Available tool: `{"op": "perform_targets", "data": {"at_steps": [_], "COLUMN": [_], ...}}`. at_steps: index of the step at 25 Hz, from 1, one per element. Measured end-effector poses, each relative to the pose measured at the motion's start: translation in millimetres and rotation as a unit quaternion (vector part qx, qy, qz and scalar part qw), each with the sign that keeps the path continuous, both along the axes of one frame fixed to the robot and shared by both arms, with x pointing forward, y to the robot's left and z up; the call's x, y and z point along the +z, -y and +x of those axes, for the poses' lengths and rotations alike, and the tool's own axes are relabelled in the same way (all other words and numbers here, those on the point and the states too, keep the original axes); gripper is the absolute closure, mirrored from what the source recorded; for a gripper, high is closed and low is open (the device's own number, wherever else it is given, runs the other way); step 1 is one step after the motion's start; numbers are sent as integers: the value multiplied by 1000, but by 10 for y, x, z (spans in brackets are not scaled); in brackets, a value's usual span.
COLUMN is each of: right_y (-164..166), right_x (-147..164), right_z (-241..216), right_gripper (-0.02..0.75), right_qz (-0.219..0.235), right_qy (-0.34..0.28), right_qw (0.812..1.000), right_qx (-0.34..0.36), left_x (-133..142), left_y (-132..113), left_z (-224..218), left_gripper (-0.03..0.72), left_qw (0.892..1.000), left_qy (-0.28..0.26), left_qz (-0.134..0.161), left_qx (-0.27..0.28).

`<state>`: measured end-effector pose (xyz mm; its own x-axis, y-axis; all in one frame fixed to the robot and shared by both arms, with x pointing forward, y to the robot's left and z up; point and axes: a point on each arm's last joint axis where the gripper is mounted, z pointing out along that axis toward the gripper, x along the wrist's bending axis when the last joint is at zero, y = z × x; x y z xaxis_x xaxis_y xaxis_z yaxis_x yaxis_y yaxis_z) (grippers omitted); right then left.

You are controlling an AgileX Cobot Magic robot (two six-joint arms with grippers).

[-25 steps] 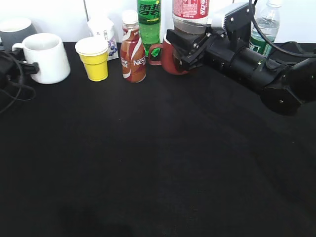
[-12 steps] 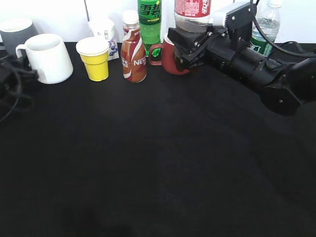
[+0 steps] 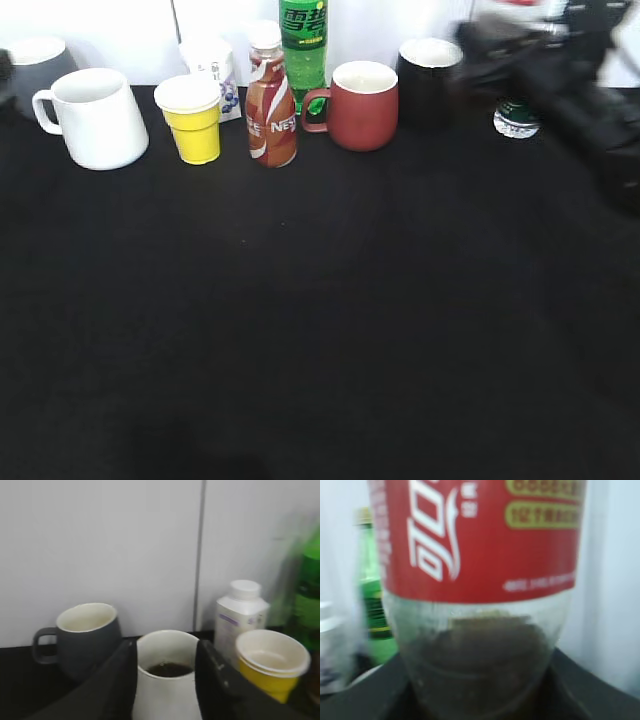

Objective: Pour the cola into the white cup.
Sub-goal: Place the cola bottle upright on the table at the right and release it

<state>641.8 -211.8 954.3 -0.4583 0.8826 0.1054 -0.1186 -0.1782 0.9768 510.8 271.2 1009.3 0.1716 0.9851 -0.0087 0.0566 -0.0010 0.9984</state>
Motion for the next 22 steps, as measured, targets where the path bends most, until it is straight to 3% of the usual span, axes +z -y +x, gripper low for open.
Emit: {"op": "perform_targets", "data": {"at_steps": [2, 4, 10, 20, 22], "right_y": [100, 114, 167, 132, 123], "right_x": [-11, -95, -723, -846, -858], "right_z": [30, 46, 150, 237, 210], "right_gripper": [351, 351, 351, 345, 284], "right_qz": [-6, -30, -46, -43, -46], "right_qy": [-4, 3, -58, -33, -33], "right_qw": [1000, 999, 994, 996, 997], "right_qx": [-27, -41, -77, -67, -60], "left_x": [-27, -46, -53, -55, -55], "left_y": [144, 211, 221, 221, 221], "left_z": [-32, -47, -50, -50, -50], "left_gripper": [391, 391, 391, 391, 391], "left_qw": [999, 998, 998, 998, 998], "left_qy": [-17, -25, -29, -30, -30], "left_qz": [24, 27, 29, 29, 29], "left_qx": [-40, -52, -54, -54, -54]}}
